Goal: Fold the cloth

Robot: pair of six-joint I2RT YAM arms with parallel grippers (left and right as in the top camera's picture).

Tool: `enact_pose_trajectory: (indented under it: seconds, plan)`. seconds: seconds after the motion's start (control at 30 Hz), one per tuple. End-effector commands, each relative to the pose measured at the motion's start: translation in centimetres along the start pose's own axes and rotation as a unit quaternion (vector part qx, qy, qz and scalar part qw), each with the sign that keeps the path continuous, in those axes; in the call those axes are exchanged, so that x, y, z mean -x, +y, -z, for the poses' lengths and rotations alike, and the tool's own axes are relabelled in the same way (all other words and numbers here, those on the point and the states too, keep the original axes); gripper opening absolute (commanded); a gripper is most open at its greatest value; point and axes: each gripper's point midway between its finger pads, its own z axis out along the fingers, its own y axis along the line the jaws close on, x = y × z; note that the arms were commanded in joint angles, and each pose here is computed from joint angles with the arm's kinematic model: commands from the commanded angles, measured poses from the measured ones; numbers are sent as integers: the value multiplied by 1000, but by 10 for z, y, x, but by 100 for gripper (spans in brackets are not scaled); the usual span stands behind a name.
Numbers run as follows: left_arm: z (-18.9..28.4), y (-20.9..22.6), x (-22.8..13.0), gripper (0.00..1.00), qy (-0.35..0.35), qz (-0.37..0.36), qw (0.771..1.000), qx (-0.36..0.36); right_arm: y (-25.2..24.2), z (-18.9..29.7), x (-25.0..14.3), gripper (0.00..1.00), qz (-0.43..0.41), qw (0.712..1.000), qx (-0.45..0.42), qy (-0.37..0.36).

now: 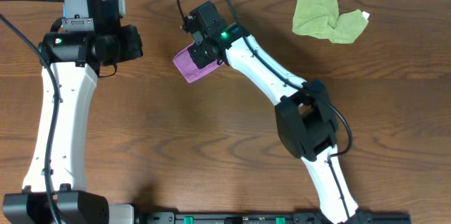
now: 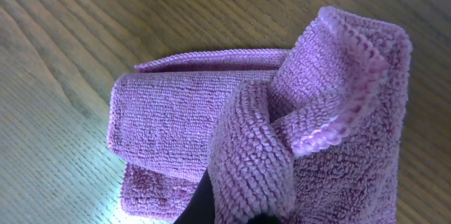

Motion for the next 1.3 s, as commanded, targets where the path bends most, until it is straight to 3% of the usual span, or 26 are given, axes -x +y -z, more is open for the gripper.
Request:
enact_pose_trajectory:
  seconds: [0.0,0.2,0.37,0.5,0.87,1.03,1.1,1.27]
  plan:
    - [10,-1,4,6,-13,-12,1000,0,-3,-11,-6,1,22,1000,-19,10]
    - [10,3,6,6,-17,-12,1000,11,0,-20,-19,2,23,999,-16,31]
    - [13,19,12,6,-30,-1,999,34,34,-20,-21,38,31,998,49,34]
    - [16,32,15,6,-34,13,998,43,72,-16,-24,50,40,991,122,37]
    - [20,53,18,7,-40,34,997,58,72,4,-3,46,27,991,130,14]
    - [19,70,22,8,-45,48,995,68,51,46,28,50,24,993,111,-26]
    - [18,79,22,13,-45,58,995,69,44,74,43,51,32,993,105,-47]
    - [-4,74,9,15,-6,73,997,21,-5,115,54,49,26,997,-4,-66]
